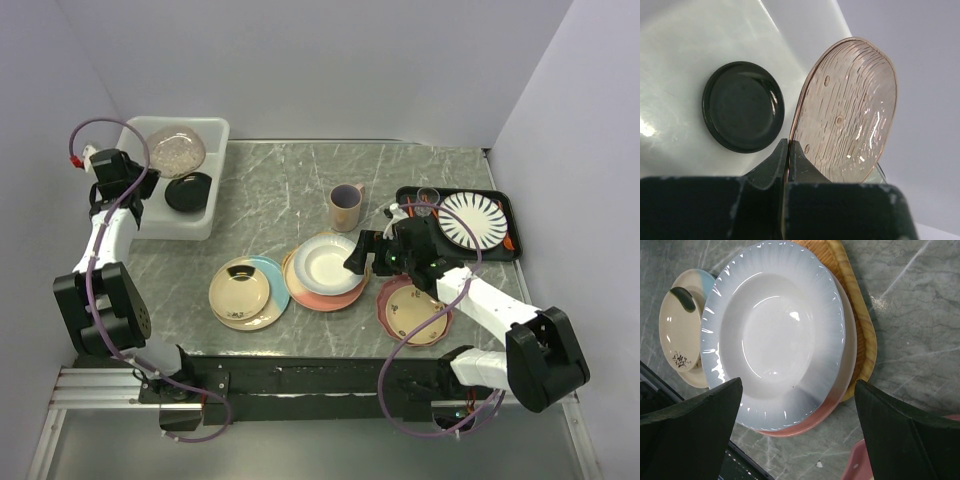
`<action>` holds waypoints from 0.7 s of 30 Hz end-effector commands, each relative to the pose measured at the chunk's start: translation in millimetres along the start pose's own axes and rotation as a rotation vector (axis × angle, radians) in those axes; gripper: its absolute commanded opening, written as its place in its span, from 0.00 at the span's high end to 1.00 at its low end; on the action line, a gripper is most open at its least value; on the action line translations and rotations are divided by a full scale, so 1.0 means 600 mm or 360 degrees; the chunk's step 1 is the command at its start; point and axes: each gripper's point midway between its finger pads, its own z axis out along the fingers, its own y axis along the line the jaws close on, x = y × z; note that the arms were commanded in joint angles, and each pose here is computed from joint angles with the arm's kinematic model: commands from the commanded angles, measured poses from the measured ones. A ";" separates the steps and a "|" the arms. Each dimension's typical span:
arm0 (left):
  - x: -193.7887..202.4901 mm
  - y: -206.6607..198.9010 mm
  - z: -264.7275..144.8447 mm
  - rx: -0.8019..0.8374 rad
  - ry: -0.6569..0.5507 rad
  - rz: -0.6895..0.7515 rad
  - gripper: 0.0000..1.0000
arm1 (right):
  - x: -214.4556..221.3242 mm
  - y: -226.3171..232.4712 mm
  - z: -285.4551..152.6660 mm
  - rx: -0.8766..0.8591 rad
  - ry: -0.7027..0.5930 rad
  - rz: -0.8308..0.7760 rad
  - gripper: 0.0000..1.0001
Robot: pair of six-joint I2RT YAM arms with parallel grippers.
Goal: Place the plates into the plastic bin on the countertop
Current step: Place the plate in the plastic bin.
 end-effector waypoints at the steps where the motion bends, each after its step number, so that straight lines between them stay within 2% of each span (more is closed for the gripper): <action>1: -0.038 -0.019 0.005 0.0033 -0.0109 0.0040 0.99 | -0.032 0.024 0.000 -0.0071 -0.0079 -0.0050 0.00; 6: -0.039 -0.005 0.021 -0.0014 -0.0118 0.0059 0.99 | -0.032 0.027 0.003 -0.0091 -0.0070 -0.0046 0.00; 21: 0.002 0.058 0.074 -0.0189 0.0018 0.0101 0.99 | -0.028 0.027 0.005 -0.0097 -0.0056 -0.0044 0.00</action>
